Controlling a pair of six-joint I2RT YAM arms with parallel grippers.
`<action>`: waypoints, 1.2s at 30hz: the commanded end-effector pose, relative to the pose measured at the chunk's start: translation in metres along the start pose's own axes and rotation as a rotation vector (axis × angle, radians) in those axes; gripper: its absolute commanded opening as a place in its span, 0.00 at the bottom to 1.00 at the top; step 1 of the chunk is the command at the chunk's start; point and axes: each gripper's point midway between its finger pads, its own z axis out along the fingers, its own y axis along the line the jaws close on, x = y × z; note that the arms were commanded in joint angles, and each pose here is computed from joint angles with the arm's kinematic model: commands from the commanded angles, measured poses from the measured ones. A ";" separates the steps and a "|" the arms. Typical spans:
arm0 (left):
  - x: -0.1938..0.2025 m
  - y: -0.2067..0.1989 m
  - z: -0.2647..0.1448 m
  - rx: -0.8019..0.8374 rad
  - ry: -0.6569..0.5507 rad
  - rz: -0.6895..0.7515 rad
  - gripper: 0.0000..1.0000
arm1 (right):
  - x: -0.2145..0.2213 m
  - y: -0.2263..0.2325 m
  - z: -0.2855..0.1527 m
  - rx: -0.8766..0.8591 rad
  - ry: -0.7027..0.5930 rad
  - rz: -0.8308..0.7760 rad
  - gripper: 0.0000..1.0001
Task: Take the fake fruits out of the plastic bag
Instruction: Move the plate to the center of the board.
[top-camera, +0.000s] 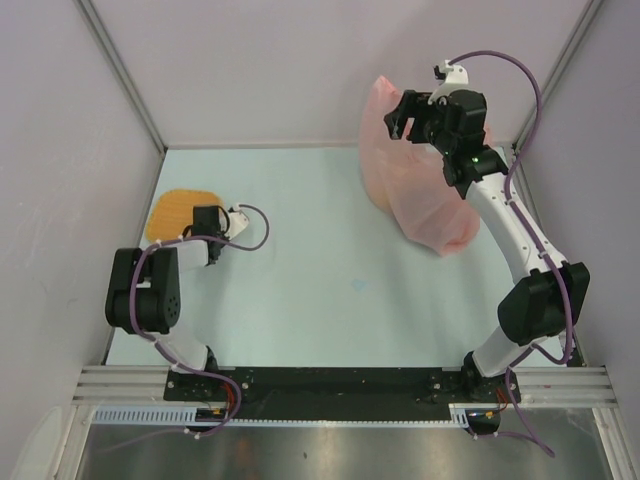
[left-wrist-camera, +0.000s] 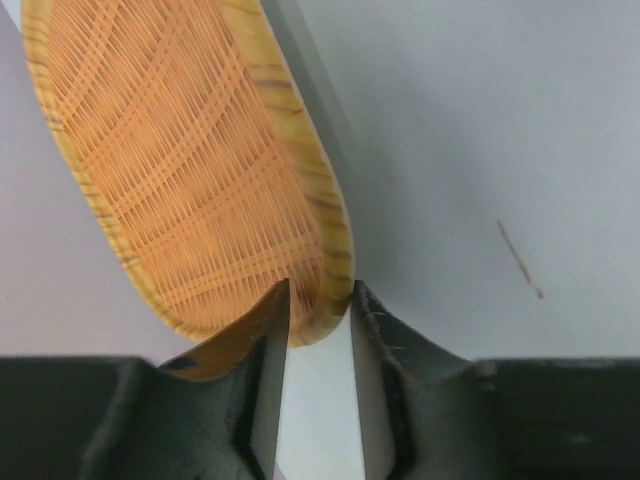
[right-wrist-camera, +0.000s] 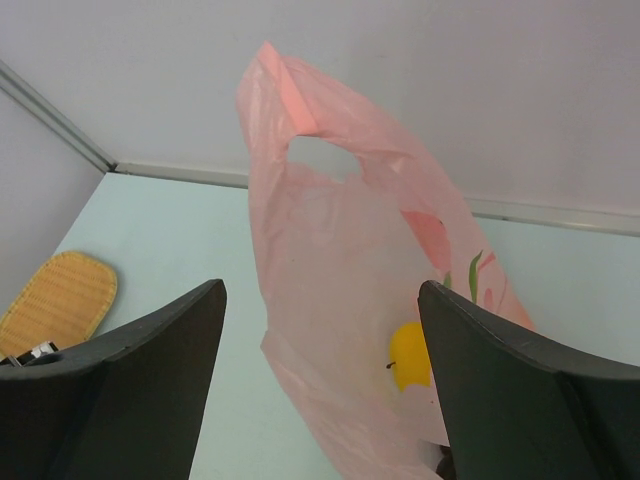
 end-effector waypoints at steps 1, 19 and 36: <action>-0.013 0.004 0.002 -0.064 -0.024 0.074 0.20 | -0.022 0.009 -0.013 -0.029 -0.059 -0.008 0.83; -0.094 -0.216 -0.158 0.414 -0.471 0.431 0.00 | -0.006 -0.015 -0.012 0.021 -0.033 -0.055 0.83; -0.066 -0.404 -0.296 0.787 -0.744 0.937 0.00 | 0.004 -0.018 -0.035 0.020 -0.013 -0.038 0.82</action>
